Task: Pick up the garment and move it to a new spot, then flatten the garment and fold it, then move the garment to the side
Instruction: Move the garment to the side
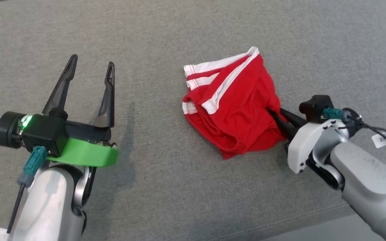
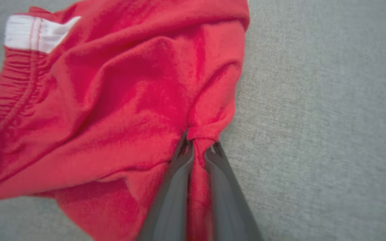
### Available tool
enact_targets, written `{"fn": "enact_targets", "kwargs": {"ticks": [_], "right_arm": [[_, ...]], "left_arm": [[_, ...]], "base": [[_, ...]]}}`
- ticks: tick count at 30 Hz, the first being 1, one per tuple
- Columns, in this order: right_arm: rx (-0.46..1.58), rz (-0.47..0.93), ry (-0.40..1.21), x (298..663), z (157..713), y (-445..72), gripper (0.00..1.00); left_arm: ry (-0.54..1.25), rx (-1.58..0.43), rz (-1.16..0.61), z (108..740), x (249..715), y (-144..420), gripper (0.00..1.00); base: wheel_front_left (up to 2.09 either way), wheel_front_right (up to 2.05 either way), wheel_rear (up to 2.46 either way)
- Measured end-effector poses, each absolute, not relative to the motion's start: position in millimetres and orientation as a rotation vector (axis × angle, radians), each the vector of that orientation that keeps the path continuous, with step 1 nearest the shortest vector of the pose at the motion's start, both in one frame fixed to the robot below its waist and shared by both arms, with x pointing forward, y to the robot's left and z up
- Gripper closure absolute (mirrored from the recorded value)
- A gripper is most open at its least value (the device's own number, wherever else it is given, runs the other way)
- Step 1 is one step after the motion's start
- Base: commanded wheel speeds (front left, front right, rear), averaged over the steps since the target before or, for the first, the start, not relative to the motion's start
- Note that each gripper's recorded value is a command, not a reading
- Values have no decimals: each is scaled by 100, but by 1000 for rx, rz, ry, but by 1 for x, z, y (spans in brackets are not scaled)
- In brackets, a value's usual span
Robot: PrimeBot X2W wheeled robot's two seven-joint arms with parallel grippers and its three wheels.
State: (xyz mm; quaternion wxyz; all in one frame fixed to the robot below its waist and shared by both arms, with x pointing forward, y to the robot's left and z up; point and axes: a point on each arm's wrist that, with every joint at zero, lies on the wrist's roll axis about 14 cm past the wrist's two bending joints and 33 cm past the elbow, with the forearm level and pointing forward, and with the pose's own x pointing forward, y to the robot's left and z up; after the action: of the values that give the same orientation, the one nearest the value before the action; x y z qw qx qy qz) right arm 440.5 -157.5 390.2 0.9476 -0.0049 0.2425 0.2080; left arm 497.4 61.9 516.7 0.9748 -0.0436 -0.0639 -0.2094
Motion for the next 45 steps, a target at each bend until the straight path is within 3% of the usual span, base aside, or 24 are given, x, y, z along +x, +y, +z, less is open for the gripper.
{"fn": "enact_targets", "kwargs": {"ticks": [8, 17, 23, 29, 30, 31, 40, 45], "right_arm": [[-222, 264, 517, 457, 386, -258, 100], [-390, 17, 587, 449, 393, -381, 100], [-433, -103, 569, 455, 401, -423, 100], [-396, -144, 573, 461, 386, -423, 100], [-383, -154, 571, 461, 384, -423, 26], [-374, -163, 572, 460, 382, -423, 0], [-259, -261, 435, 455, 411, -431, 0], [-173, -280, 246, 444, 450, -413, 0]], "left_arm": [[-82, -97, -505, 488, 520, 33, 0], [-41, -109, -570, 455, 541, 11, 0], [-14, -127, -610, 436, 545, -3, 0], [6, -133, -623, 426, 545, -7, 0], [6, -132, -622, 426, 545, -6, 0], [6, -130, -621, 427, 544, -6, 0], [-9, -138, -604, 438, 540, -4, 0], [-7, -148, -577, 447, 528, 0, 0]], "base": [[0, 0, 0], [0, 0, 0], [0, 0, 0], [0, 0, 0], [0, 0, 0], [0, 0, 0], [0, 0, 0], [0, 0, 0]]}}
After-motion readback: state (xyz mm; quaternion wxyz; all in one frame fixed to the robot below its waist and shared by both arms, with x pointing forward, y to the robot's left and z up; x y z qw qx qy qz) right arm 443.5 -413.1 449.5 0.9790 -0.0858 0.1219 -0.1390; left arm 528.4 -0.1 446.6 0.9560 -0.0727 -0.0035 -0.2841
